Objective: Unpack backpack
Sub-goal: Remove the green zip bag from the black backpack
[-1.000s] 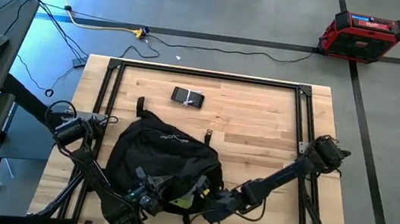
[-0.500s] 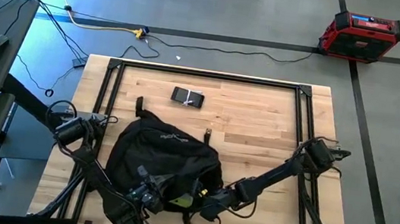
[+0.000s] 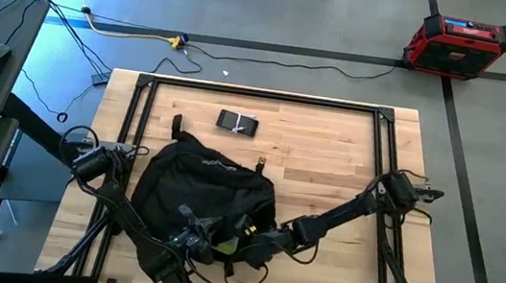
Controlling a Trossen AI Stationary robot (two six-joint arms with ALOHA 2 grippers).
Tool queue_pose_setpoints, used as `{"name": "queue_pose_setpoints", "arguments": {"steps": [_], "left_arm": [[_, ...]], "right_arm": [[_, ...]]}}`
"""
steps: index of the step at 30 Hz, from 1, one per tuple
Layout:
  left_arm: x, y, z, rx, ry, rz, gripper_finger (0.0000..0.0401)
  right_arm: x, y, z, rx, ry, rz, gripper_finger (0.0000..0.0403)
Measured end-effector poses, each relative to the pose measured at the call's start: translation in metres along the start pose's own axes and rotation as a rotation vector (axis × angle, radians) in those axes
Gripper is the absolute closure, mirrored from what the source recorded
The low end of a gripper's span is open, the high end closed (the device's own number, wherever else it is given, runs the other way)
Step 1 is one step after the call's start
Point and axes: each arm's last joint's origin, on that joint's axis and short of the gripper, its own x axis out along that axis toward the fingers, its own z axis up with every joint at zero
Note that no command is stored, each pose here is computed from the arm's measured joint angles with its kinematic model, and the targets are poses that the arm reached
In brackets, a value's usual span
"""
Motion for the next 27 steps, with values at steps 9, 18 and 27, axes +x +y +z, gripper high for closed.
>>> {"name": "queue_pose_setpoints", "arguments": {"steps": [9,18,27], "left_arm": [[0.0,0.0,0.0,-0.019,0.002,-0.004,0.0401],[-0.003,0.0,-0.001,-0.012,-0.008,-0.002,0.0401],[-0.003,0.002,-0.002,0.029,-0.015,0.013,0.0401]], "right_arm": [[0.034,0.014,-0.011,0.079,0.059,-0.122,0.03],[0.044,0.005,0.001,0.174,0.156,-0.232,0.04],[-0.01,-0.001,0.057,0.075,0.252,-0.327,0.0403]]}}
